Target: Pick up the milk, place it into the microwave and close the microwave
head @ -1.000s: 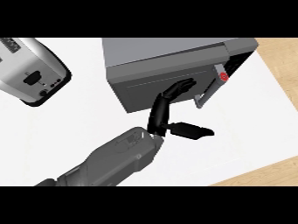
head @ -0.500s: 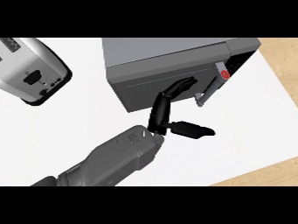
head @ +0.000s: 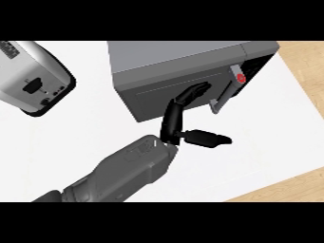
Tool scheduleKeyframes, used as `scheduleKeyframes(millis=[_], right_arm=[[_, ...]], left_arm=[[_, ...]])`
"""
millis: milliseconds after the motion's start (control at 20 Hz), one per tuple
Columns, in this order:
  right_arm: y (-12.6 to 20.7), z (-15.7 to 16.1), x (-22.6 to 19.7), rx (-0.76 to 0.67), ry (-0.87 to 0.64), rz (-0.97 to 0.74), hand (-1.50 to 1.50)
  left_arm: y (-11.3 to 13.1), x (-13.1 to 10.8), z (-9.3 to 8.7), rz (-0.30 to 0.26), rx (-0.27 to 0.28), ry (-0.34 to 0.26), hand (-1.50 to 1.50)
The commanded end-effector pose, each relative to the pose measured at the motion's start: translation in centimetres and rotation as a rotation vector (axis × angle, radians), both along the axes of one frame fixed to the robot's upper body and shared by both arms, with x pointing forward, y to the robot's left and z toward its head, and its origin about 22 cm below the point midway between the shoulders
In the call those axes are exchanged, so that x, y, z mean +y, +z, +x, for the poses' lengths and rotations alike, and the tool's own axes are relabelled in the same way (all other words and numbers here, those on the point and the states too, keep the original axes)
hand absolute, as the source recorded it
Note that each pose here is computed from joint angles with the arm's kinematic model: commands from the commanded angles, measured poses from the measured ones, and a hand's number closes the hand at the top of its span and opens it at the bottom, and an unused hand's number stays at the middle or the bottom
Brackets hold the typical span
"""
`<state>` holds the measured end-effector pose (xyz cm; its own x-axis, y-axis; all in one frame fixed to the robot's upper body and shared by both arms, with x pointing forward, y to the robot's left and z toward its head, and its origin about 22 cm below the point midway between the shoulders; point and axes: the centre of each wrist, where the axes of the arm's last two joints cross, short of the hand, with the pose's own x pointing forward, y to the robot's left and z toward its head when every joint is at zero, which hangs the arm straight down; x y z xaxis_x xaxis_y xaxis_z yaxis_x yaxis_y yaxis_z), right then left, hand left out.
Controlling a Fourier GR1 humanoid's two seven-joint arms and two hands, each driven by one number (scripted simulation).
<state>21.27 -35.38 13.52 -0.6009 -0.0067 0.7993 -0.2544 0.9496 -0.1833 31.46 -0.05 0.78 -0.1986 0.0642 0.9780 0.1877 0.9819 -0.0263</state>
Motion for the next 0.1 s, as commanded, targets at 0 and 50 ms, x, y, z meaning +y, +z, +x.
scheduleKeyframes(millis=[0, 50], right_arm=[[0.19, 0.59, -0.69, 0.016, 0.021, 0.021, -1.5], [0.4, 0.7, -1.04, 0.013, 0.02, 0.024, -1.5]], left_arm=[[2.22, 0.15, 2.7, -0.021, -0.02, 0.085, -1.5], [1.47, 0.39, 2.38, -0.01, -0.015, 0.091, -1.5]])
